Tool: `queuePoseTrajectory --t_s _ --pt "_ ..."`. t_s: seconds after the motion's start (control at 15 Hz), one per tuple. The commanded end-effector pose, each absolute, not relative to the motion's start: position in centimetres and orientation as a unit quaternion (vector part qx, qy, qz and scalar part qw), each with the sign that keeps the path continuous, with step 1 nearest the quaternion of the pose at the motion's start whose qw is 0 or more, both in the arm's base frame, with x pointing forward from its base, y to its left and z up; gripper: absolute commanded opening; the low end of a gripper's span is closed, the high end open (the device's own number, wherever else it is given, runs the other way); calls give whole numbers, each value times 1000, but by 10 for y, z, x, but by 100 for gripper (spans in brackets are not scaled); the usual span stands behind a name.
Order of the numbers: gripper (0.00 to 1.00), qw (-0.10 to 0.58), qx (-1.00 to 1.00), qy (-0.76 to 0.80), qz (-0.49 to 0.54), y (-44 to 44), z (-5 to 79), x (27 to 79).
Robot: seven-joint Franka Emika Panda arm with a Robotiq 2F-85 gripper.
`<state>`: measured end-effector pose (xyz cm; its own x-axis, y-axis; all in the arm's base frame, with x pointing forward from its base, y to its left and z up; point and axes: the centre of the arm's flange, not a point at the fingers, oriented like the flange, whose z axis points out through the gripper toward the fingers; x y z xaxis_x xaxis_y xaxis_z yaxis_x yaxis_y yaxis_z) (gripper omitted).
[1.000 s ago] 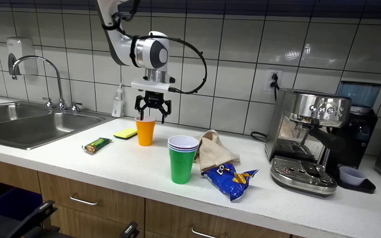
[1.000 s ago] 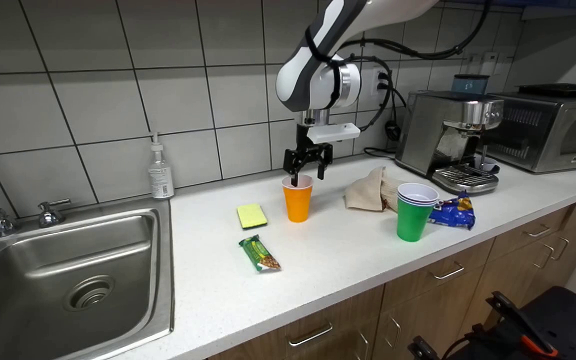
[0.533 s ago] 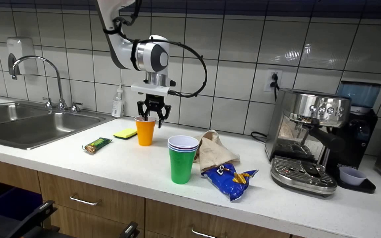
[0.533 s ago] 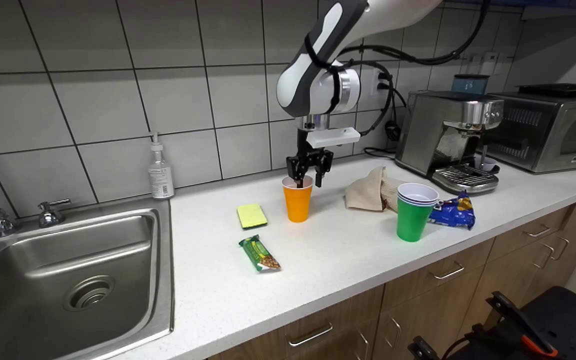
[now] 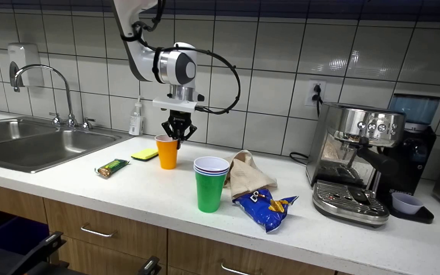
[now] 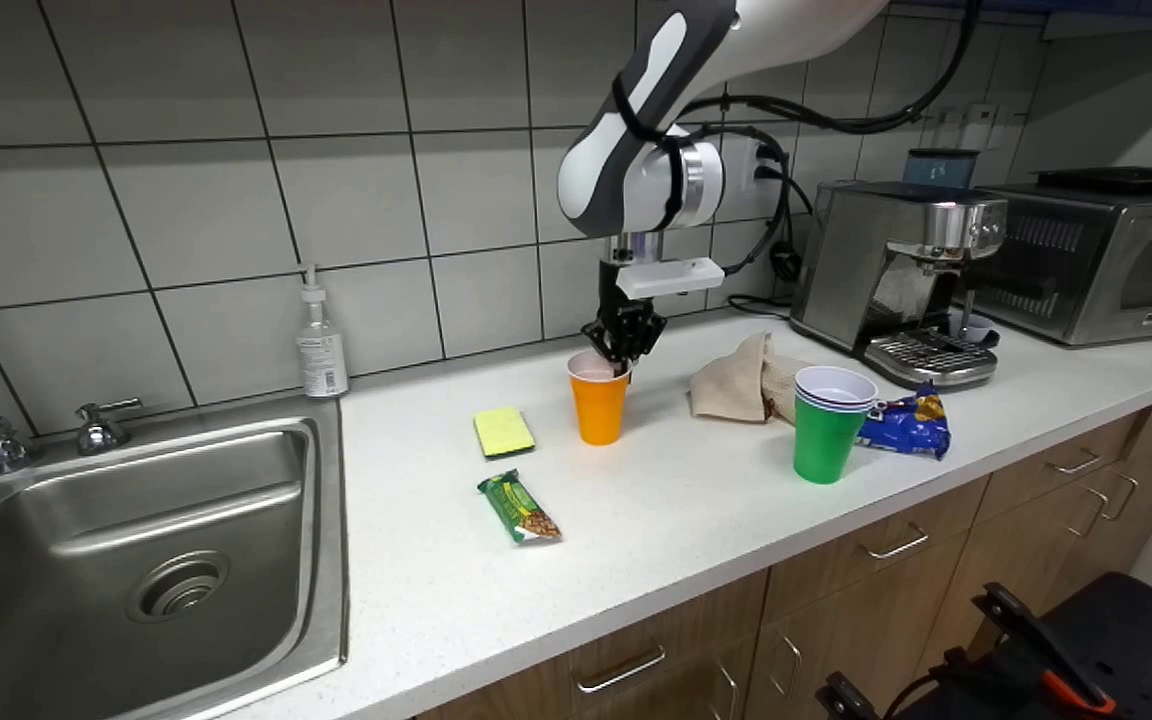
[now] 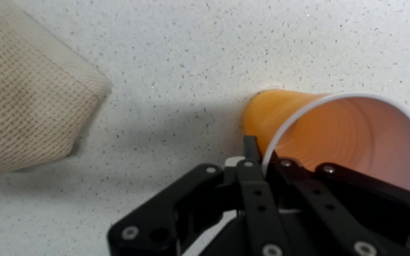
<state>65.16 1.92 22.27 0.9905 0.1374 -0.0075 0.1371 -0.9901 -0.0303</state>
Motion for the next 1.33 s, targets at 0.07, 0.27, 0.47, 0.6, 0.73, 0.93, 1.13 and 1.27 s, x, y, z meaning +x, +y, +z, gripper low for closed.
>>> queuePoseTrajectory --t_s 0.07,0.27,0.47,0.6,0.73,0.93,1.13,1.27 --pt "1 19 -998 -56 2 13 240 642" --pt "1 33 -998 -47 -4 3 252 627" --pt "1 47 -998 -34 0 -9 263 607" --pt "1 53 -998 -27 1 -15 268 593" --pt "1 59 -998 -23 3 -20 275 578" --pt "1 63 -998 -18 3 -26 287 561" --pt "1 68 -998 -16 -6 -35 304 543" --pt "1 68 -998 -14 -13 -40 317 533"
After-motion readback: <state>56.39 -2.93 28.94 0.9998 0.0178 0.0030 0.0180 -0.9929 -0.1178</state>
